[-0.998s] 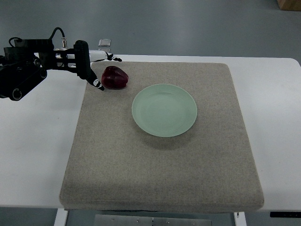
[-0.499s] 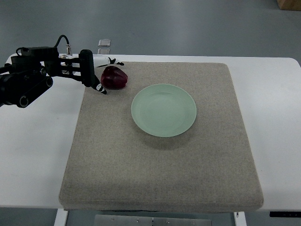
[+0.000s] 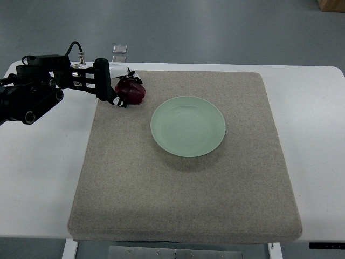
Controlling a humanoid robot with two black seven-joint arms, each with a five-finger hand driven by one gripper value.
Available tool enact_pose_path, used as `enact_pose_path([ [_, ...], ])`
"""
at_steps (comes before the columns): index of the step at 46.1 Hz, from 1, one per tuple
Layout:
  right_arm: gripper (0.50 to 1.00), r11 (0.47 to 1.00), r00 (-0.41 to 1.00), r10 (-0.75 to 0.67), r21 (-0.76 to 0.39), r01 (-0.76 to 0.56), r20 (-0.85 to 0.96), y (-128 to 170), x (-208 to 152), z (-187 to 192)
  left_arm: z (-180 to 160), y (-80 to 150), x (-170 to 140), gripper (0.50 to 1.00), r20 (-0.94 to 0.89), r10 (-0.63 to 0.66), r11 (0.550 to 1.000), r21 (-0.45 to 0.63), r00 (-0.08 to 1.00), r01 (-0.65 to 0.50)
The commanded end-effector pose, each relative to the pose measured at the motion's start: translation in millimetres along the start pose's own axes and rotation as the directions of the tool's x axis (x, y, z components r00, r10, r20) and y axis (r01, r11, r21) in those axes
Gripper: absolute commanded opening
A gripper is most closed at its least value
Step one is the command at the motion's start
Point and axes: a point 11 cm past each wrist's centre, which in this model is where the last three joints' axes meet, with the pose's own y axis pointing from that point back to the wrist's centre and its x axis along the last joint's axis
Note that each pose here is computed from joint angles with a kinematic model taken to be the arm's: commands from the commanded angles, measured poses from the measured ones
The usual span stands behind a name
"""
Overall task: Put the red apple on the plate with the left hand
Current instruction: 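Close the left hand around the red apple and lift it, then carry the apple with the left hand over the green plate and lower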
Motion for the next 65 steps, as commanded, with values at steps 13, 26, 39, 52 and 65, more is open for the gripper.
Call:
enact_pose_path([
  [13,0.964,1.0,1.0,0.0,0.0,0.0,0.001,0,0,0,2,0,1,0.5,0.007,-0.002,1.0,-0.002,1.0,0.002],
  [26,0.962,1.0,1.0,0.0,0.0,0.0,-0.001,0,0,0,2,6,19,0.5,0.015,0.029,1.0,-0.007,0.999,-0.029],
  [39,0.964,1.0,1.0,0.0,0.0,0.0,0.001,0,0,0,1,31,62,0.5,0.054,0.101,0.995,-0.028,0.993,-0.099],
  [52,0.964,1.0,1.0,0.0,0.0,0.0,0.001,0,0,0,18,58,87,0.5,0.078,0.144,0.986,-0.101,0.986,-0.136],
  [65,0.964,1.0,1.0,0.0,0.0,0.0,0.001,0,0,0,39,63,100,0.5,0.079,0.175,0.973,-0.164,0.981,-0.16],
])
